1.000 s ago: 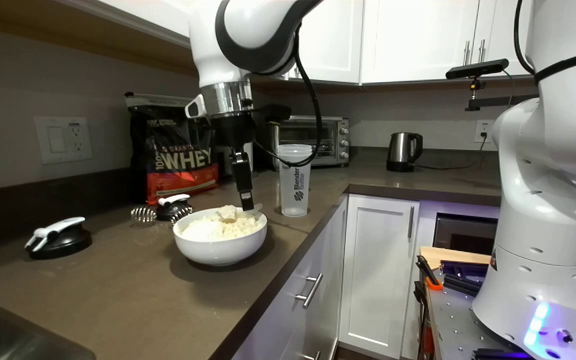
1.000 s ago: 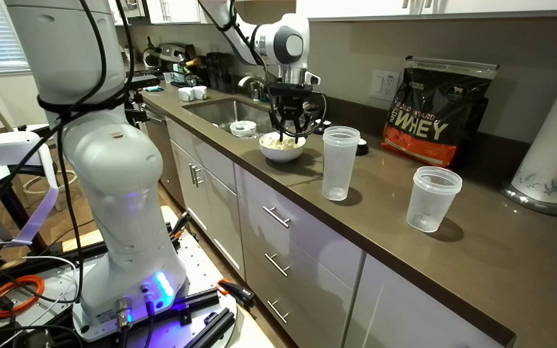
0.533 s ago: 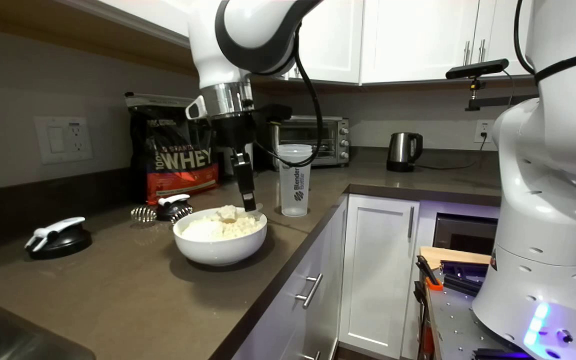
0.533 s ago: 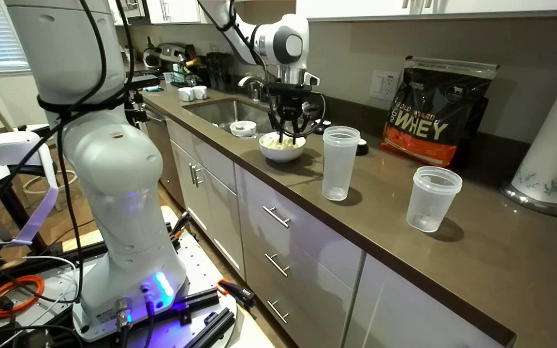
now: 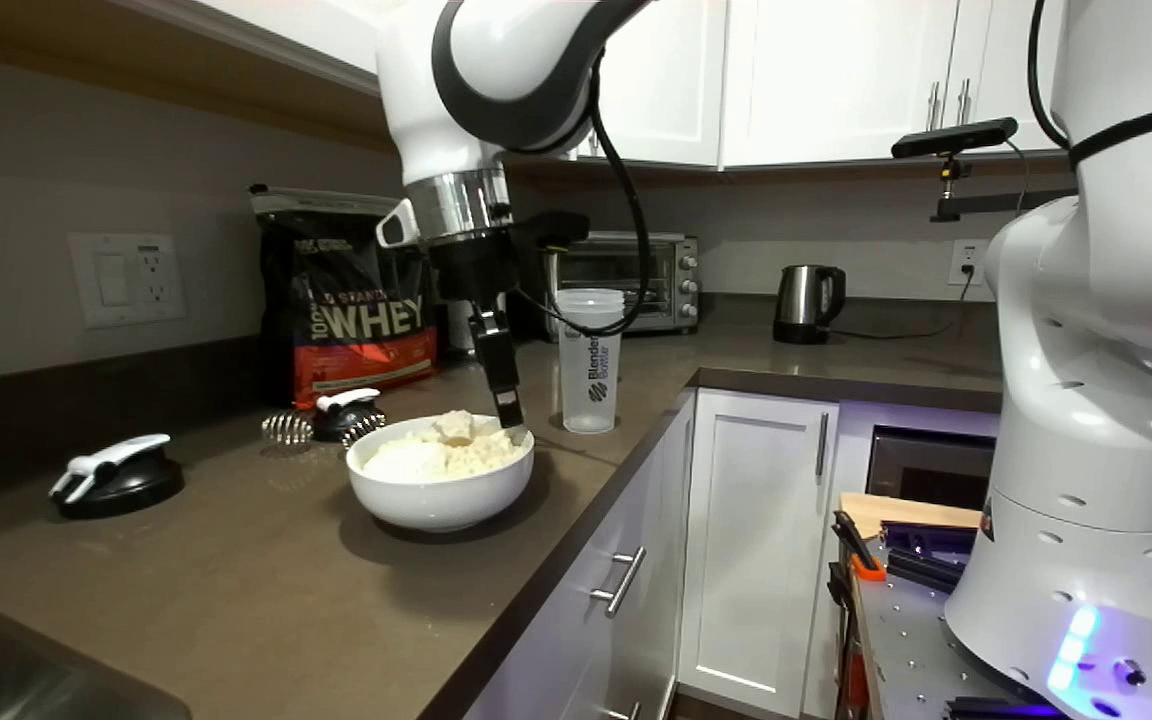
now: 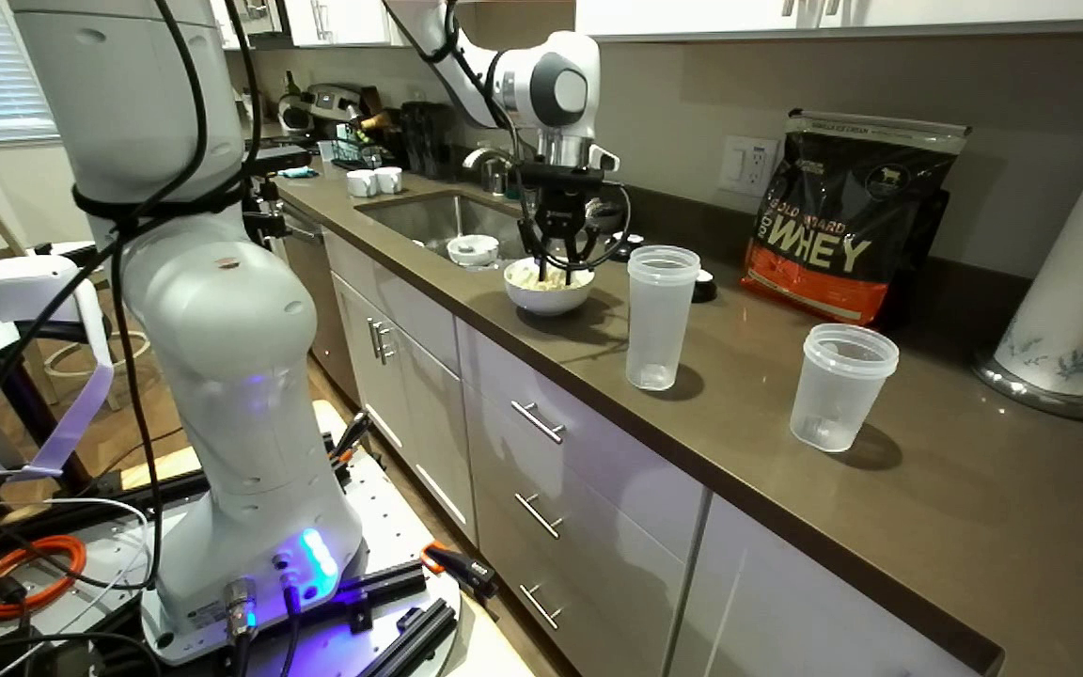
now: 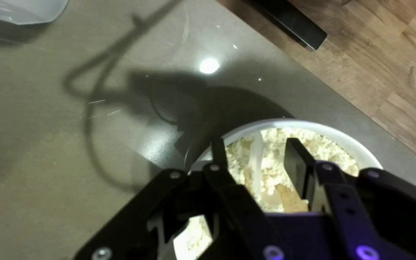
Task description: Take one scoop of the contents in the white bowl and put into the clear cup at the left
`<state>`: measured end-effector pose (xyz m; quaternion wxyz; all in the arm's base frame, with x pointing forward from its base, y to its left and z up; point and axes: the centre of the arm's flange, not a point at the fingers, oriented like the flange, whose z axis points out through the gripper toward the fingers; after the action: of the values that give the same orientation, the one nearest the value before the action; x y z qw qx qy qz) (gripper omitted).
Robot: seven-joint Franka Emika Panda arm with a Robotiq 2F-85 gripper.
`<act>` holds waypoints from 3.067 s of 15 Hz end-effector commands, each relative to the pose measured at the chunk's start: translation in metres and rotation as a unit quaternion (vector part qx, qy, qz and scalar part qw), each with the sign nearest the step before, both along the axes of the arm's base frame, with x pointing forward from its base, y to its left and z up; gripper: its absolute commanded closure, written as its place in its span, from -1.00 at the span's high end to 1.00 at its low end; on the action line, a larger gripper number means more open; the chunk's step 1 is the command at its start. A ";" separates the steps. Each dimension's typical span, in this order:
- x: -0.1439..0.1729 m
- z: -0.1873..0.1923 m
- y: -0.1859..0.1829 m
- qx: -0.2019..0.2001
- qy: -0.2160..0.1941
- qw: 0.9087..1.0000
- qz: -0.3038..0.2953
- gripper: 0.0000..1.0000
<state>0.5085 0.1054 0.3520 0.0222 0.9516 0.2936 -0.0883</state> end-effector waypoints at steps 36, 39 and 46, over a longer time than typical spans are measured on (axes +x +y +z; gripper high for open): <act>-0.019 0.037 0.015 -0.046 -0.018 0.998 0.039 -0.98; -0.025 0.037 0.018 -0.053 -0.025 0.997 0.042 -0.98; -0.040 0.036 0.028 -0.095 -0.052 0.993 0.056 -0.98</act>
<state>0.4846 0.1298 0.3853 0.1034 0.9320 0.3382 -0.0797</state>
